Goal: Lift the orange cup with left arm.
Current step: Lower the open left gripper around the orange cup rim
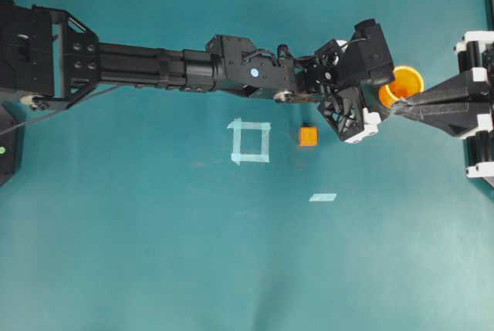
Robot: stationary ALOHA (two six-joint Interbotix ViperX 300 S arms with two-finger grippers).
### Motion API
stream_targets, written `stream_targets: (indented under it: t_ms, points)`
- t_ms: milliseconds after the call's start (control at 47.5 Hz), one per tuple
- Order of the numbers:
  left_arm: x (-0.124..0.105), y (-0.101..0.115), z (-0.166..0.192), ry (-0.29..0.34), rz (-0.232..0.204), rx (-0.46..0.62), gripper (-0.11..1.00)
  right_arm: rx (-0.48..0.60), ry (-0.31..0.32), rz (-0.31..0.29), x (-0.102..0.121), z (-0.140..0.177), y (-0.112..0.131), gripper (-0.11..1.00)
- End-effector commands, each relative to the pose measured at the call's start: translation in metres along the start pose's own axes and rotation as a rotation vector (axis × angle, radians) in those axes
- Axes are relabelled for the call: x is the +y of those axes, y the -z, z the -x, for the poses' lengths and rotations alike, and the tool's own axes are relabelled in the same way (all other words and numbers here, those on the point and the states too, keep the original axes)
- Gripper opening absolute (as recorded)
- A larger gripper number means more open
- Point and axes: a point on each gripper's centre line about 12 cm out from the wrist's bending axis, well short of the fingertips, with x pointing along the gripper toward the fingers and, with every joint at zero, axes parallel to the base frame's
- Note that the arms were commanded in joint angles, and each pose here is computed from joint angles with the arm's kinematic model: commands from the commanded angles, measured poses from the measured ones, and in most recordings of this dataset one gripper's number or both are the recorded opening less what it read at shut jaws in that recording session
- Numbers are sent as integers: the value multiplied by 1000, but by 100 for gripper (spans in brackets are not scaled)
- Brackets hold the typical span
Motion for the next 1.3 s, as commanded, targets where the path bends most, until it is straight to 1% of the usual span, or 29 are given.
stream_targets:
  t_ms: [0, 105, 400, 715, 863, 968, 1136, 1284]
  points:
    - [-1, -27, 7, 5, 2, -64, 83, -32, -2, 2, 0, -2, -12, 0]
    - [-1, -26, 1, 5, 2, -64, 83, -32, 0, 2, 0, -3, -12, 0]
    - [1, -34, -9, 5, 5, -97, 83, -31, 0, 2, 0, -3, -12, 0]
    - [4, -31, -19, 3, 6, -100, 83, -21, 0, 0, 0, -4, -9, 0]
    - [4, -33, -20, 5, 5, -117, 83, -14, -2, 2, 0, -5, -8, 0]
    - [3, -36, -20, 7, 6, -129, 79, -9, -2, 2, 0, -6, -7, 0]
    - [1, -36, -20, 9, -3, -133, 66, -2, 0, 2, 0, -7, -5, 0]
    - [-3, -36, -20, 14, -15, -133, 66, 0, 0, 2, 0, -7, -5, 0]
